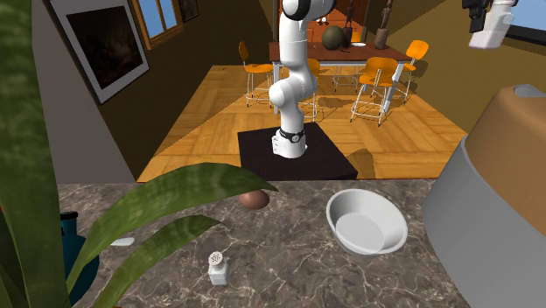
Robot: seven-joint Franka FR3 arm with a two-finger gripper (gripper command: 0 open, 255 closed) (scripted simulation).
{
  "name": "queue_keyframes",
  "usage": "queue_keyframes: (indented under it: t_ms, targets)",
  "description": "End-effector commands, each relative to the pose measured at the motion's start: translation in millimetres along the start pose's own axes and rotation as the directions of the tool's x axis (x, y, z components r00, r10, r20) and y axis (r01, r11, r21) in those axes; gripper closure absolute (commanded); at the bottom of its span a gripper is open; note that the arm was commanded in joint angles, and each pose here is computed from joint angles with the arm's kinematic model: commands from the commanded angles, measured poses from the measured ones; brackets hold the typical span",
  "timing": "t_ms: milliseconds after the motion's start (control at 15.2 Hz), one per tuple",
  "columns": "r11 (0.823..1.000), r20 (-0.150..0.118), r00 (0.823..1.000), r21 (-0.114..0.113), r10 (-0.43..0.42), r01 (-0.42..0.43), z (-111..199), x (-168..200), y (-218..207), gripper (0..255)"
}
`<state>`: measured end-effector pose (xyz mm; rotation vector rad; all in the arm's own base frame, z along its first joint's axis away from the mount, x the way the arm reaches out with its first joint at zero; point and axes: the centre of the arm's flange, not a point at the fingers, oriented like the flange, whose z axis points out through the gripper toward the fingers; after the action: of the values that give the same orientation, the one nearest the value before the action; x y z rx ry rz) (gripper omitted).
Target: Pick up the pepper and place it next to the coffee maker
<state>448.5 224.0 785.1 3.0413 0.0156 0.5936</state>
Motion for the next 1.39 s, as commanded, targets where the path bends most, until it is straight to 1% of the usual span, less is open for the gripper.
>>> queue_keyframes:
  t_ms: [0, 1320]
  targets:
    - [1.000, 0.000, 1.000, 0.000, 0.000, 0.000, 9, -5, -2, 255]
    - [1.000, 0.000, 1.000, 0.000, 0.000, 0.000, 107, -44, -7, 255]
